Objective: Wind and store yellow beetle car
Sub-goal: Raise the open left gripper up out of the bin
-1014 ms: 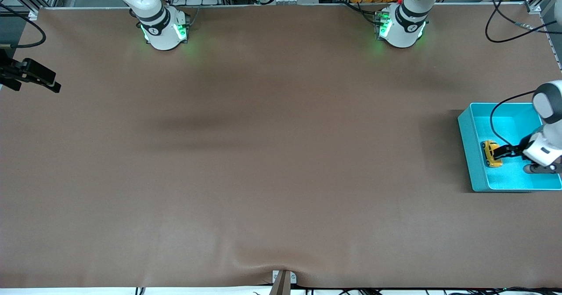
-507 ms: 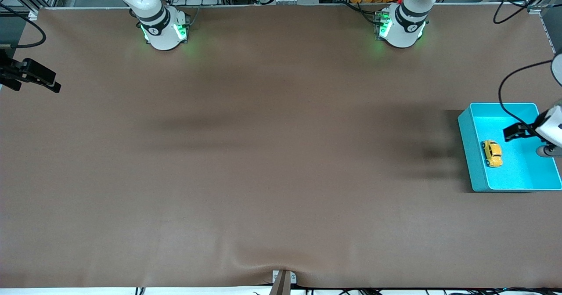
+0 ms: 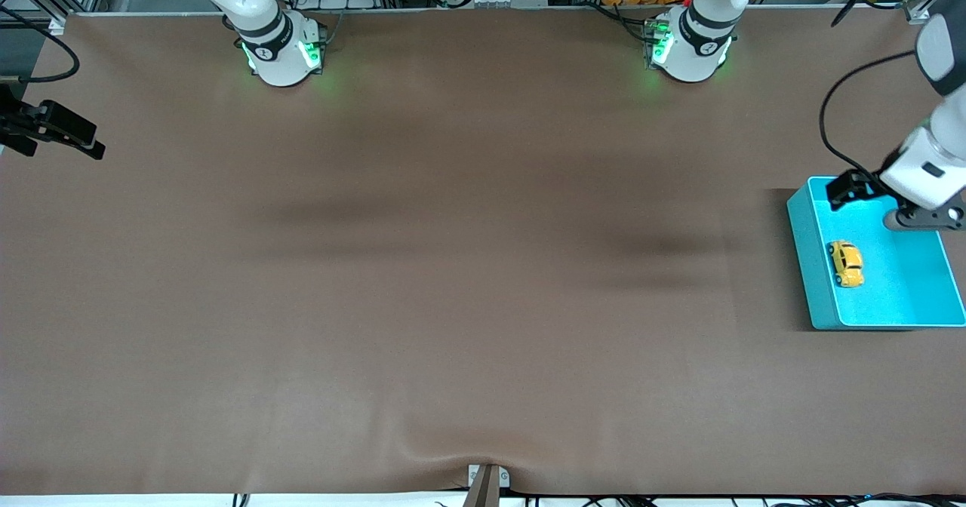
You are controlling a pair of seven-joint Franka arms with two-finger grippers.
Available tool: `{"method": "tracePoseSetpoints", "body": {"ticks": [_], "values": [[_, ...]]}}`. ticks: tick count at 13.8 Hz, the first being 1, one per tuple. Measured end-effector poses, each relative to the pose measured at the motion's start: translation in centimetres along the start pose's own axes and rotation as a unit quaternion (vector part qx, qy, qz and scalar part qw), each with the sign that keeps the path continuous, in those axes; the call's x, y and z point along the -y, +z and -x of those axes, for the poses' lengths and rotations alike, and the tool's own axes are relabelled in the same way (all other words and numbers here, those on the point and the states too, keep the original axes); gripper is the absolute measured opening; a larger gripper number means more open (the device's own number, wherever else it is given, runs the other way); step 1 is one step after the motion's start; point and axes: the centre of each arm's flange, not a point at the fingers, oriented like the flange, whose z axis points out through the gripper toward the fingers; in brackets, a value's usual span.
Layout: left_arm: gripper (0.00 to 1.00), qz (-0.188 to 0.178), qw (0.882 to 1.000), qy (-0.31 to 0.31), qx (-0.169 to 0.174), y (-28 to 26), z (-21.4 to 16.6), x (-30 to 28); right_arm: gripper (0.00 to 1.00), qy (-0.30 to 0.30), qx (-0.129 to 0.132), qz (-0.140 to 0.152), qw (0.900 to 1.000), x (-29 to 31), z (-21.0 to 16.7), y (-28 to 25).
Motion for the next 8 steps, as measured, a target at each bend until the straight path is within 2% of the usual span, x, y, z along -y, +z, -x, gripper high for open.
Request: {"method": "tracePoseSetpoints", "body": {"ticks": [4, 8], "values": [[1.00, 0.038, 0.999, -0.016, 0.015, -5.8, 0.9, -1.0, 1.00, 0.000, 0.000, 0.000, 1.000, 0.0, 0.0, 0.0], [1.00, 0.041, 0.999, -0.009, 0.030, -10.8, 2.3, -1.5, 1.00, 0.000, 0.000, 0.000, 1.000, 0.0, 0.0, 0.0]]}}
